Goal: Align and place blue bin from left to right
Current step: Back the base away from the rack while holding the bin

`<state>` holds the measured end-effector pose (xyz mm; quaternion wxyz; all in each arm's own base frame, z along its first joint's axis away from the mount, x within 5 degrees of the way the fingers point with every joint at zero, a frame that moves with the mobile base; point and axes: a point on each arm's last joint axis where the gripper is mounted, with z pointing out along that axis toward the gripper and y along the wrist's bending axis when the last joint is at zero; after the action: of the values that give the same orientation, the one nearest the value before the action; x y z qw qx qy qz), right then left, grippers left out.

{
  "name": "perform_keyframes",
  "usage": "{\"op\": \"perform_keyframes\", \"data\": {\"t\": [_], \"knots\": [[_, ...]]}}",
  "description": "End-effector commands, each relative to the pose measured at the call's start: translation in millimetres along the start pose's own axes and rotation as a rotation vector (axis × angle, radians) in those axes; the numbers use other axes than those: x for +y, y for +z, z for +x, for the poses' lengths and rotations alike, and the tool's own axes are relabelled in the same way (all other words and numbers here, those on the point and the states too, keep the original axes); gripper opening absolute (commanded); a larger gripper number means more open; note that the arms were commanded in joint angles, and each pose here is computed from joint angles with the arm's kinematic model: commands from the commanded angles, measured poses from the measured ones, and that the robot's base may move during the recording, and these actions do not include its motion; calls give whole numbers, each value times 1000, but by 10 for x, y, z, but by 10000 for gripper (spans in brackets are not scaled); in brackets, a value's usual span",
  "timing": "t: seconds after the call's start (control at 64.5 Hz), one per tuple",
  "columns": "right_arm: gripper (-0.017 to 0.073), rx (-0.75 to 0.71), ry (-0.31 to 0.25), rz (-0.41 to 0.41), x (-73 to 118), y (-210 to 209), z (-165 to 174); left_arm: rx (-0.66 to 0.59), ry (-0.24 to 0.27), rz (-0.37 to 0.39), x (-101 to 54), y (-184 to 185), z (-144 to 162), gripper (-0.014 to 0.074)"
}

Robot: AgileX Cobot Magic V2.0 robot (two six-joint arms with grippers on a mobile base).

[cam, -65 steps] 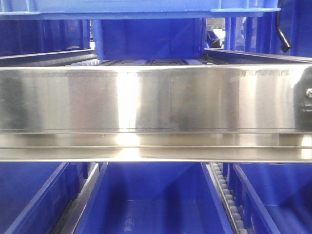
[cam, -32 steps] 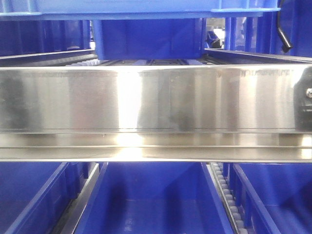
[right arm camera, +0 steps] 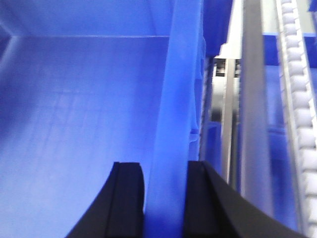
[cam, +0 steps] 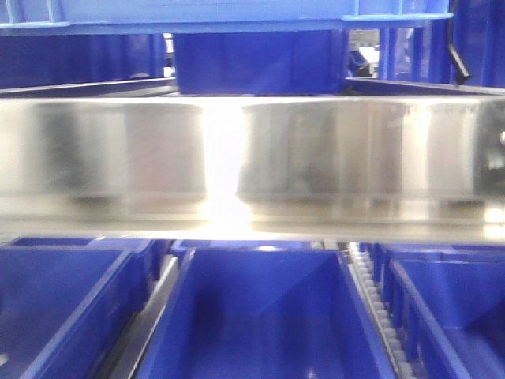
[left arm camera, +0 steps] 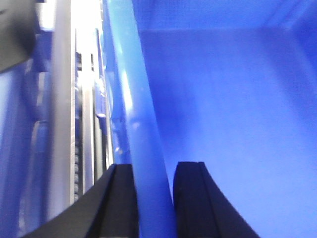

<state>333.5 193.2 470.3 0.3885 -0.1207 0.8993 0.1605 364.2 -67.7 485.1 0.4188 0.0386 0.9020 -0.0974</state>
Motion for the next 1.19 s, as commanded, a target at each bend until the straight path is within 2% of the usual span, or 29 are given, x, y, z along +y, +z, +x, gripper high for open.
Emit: {"op": "perform_keyframes", "data": {"t": [0.0,0.248,0.79,1.178], "knots": [[-152,-152,-16,-20,8,-124,-154,-154,34,1,-14,-122,-140,-111],[-152,-146,-16,-18,7,-33,-153,-278,34,11,-25,-146,-250,-111],[-152,-146,-16,-18,7,-33,-153,-432,35,23,-38,-195,-381,-111],[-152,-146,-16,-18,7,-33,-153,-456,35,25,-40,-204,-401,-111]]}}
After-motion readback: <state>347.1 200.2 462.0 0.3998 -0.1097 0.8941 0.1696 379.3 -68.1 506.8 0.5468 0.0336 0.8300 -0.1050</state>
